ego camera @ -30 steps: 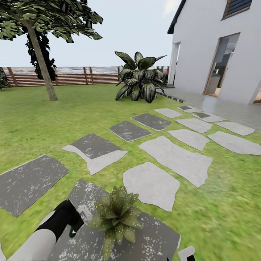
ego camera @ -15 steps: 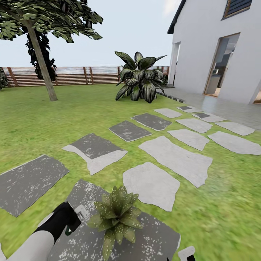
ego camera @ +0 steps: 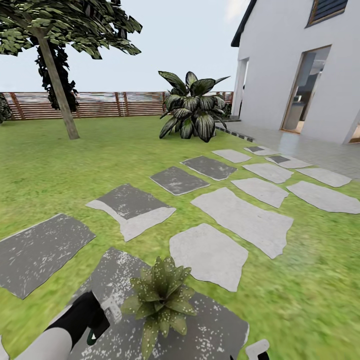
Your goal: Pick up the pesticide atomizer in the garden and spray insectifuge to fully cover both potted plants in the garden.
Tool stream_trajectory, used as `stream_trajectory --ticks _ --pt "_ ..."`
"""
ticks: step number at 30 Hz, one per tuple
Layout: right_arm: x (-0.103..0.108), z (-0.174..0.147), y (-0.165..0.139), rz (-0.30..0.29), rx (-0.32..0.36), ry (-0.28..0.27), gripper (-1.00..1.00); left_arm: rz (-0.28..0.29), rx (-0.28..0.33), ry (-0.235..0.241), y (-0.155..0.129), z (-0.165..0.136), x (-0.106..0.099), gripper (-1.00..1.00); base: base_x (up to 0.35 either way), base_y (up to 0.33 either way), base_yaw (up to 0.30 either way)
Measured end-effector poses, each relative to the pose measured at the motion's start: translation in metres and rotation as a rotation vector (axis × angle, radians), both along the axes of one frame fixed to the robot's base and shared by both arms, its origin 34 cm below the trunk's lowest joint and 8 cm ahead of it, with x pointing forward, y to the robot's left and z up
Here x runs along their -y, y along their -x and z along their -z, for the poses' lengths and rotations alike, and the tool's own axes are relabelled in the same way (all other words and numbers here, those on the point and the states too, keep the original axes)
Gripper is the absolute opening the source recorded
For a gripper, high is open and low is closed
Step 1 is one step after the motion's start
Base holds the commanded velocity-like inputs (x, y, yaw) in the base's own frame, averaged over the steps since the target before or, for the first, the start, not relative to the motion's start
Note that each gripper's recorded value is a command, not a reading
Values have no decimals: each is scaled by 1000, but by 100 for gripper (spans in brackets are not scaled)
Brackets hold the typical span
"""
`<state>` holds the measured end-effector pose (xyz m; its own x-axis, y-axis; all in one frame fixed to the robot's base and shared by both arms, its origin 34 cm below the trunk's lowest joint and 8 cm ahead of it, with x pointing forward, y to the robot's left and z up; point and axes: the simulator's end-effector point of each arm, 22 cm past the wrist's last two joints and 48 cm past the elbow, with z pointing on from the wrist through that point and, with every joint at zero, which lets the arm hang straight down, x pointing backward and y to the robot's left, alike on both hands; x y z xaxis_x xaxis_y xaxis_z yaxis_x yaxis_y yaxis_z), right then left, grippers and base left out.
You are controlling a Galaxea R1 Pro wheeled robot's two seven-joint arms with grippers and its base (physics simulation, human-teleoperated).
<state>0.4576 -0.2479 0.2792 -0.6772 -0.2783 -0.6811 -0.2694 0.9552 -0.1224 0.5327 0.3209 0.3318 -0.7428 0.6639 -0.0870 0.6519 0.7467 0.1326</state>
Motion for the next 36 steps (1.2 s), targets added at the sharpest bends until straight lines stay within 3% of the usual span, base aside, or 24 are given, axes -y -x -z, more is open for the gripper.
stream_trajectory --ticks 7,12,18,29,36 --pt "0 0 0 0 0 0 100 -14 30 -24 -6 -2 -8 -100 0 0 0" --pt "-5 0 0 -3 0 -5 100 -24 8 -46 11 7 -21 -100 0 0 0" --pt "-1 0 0 0 0 -2 100 -26 4 -41 12 8 -17 -100 0 77 -37" --pt "-1 -1 -1 0 3 -1 100 -23 2 -35 12 7 -12 -100 142 270 -276" --pt "-2 -1 -1 0 3 -3 100 -32 -4 -30 14 7 -11 -100 10 11 -46"
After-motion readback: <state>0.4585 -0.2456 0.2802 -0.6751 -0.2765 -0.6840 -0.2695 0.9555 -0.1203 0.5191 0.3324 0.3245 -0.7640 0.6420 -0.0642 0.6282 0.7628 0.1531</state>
